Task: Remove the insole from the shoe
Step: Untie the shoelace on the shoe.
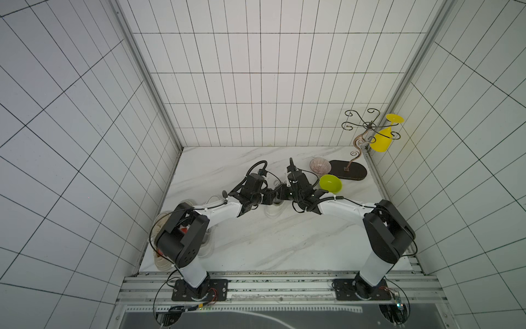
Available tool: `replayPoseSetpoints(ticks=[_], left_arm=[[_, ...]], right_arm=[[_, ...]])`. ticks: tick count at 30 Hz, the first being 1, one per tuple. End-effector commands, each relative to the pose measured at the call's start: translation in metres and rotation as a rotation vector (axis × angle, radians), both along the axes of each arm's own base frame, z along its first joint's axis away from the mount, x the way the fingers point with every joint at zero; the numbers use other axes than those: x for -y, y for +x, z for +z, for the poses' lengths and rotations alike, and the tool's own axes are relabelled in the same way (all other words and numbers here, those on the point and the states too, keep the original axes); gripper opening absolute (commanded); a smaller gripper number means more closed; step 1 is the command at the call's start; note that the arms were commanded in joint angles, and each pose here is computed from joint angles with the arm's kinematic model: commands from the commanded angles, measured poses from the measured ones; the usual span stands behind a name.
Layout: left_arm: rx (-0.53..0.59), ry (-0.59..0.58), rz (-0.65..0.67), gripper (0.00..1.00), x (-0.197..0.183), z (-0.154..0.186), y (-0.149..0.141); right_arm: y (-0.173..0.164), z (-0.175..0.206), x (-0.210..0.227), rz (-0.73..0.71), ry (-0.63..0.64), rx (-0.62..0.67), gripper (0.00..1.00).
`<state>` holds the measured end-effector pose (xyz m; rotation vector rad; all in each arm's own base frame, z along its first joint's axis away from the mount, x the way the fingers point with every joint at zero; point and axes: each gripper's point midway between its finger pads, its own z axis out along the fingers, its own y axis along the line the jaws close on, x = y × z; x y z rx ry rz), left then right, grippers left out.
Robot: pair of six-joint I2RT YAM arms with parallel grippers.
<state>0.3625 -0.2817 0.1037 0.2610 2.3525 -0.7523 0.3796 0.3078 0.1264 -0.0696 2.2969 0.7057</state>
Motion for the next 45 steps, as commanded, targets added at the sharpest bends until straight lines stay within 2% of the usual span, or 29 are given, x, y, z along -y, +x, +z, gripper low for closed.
replayPoseSetpoints(ticks=[1, 6, 11, 17, 18, 28, 32, 36, 45], left_arm=[[-0.079, 0.041, -0.011, 0.32, 0.004, -0.025, -0.011], [-0.08, 0.05, 0.013, 0.37, 0.001, -0.024, -0.005], [-0.082, 0.033, 0.006, 0.48, 0.002, -0.024, -0.004], [-0.094, 0.031, 0.005, 0.5, 0.008, -0.028, 0.004], [-0.097, 0.032, 0.01, 0.49, 0.008, -0.029, 0.005], [-0.097, 0.055, 0.11, 0.12, -0.01, -0.032, 0.021], [-0.095, 0.067, 0.163, 0.04, -0.024, -0.032, 0.024], [-0.088, 0.067, 0.186, 0.0, -0.032, -0.03, 0.025], [-0.065, 0.071, 0.181, 0.0, -0.039, -0.025, 0.023]], right_arm=[[0.007, 0.055, -0.011, 0.017, 0.054, 0.106, 0.03], [-0.005, 0.069, -0.012, 0.071, 0.073, 0.125, 0.02], [-0.011, 0.074, -0.008, 0.081, 0.072, 0.129, 0.0], [-0.014, 0.077, -0.007, 0.089, 0.074, 0.135, 0.0], [-0.015, 0.077, -0.007, 0.093, 0.074, 0.135, 0.0], [-0.028, 0.077, 0.008, 0.082, 0.05, 0.139, 0.0], [-0.033, 0.071, 0.014, 0.078, 0.041, 0.129, 0.0], [-0.035, 0.068, 0.02, 0.062, 0.024, 0.127, 0.0], [-0.027, 0.088, 0.06, -0.042, -0.006, 0.185, 0.0]])
